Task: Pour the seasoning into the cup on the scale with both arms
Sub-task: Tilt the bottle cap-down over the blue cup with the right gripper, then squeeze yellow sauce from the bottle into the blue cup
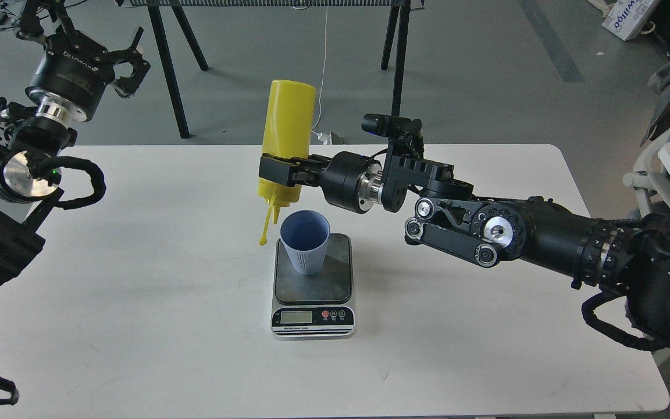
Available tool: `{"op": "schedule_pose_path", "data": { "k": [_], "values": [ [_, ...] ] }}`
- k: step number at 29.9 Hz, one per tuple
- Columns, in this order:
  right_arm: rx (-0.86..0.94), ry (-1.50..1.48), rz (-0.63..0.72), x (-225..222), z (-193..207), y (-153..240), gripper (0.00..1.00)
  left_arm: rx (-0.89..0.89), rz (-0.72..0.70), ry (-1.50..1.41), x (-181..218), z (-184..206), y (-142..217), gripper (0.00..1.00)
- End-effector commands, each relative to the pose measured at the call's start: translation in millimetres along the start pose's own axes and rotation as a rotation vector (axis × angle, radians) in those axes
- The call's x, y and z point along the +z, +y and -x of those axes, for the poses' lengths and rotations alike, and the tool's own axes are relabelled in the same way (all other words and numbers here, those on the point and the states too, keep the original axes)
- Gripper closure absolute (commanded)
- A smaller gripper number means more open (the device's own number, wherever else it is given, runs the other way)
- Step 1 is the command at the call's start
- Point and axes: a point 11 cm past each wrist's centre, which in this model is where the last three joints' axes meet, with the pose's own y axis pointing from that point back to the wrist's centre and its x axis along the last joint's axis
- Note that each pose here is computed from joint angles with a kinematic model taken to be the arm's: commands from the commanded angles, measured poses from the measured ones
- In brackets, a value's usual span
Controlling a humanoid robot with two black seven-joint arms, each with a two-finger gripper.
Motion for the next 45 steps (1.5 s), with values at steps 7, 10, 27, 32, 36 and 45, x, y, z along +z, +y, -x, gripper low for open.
{"op": "schedule_pose_path", "data": {
  "k": [7, 10, 27, 32, 36, 45],
  "values": [
    [0.007, 0.179, 0.002, 2, -17, 2, 0.66, 0.003, 0.019, -0.011, 8, -3, 1, 0.00],
    [-0.005, 0.225, -0.001, 3, -17, 3, 0.66, 0.004, 0.020, -0.011, 8, -3, 1, 0.00],
    [-0.093, 0.438, 0.000, 14, 3, 5, 0.66, 0.004, 0.021, -0.013, 10, -4, 1, 0.00],
    [-0.076, 0.419, 0.000, 13, -1, 6, 0.66, 0.004, 0.021, -0.013, 10, -4, 1, 0.00],
    [-0.010, 0.376, 0.012, 18, -22, 14, 0.67, 0.003, 0.023, -0.017, 12, -5, 2, 0.00],
    [0.287, -0.036, 0.062, 49, -74, 79, 0.67, 0.001, 0.024, -0.019, 14, -5, 2, 0.00]
  ]
}}
